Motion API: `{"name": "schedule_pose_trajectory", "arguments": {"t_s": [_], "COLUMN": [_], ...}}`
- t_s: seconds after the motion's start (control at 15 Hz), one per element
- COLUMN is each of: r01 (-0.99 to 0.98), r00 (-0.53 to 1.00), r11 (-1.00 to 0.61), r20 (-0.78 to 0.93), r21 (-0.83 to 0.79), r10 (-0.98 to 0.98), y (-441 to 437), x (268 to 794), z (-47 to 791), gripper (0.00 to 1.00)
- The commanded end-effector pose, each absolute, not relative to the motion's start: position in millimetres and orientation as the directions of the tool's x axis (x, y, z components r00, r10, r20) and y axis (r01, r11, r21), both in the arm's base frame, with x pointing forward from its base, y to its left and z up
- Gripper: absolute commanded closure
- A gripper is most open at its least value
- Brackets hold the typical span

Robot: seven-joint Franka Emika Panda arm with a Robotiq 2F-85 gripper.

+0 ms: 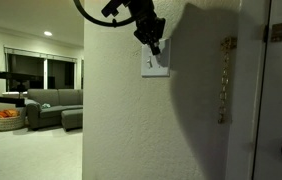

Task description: Turn off the switch on the right

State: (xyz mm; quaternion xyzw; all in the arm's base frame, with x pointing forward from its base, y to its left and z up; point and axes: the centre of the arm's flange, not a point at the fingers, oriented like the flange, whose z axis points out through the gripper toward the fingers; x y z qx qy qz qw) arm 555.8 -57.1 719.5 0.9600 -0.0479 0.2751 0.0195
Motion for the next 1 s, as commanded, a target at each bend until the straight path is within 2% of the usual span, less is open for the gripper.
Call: {"name": "schedule_pose_trajectory", "arguments": {"t_s": [0.0, 0.47, 0.93], "r01": [-0.098, -0.103, -0.102], "r00": [0.838, 0.819, 0.849], "r11": [-0.995, -0.994, -0.995], "r20": [0.541, 0.57, 0.523], "r21": [0.014, 0.024, 0.022], "r10": [-0.075, -0.071, -0.075], "y": [-59, -60, -59], "x": [546, 549, 556], "z": [712, 725, 702], "gripper": [0.94, 0.95, 0.95]}}
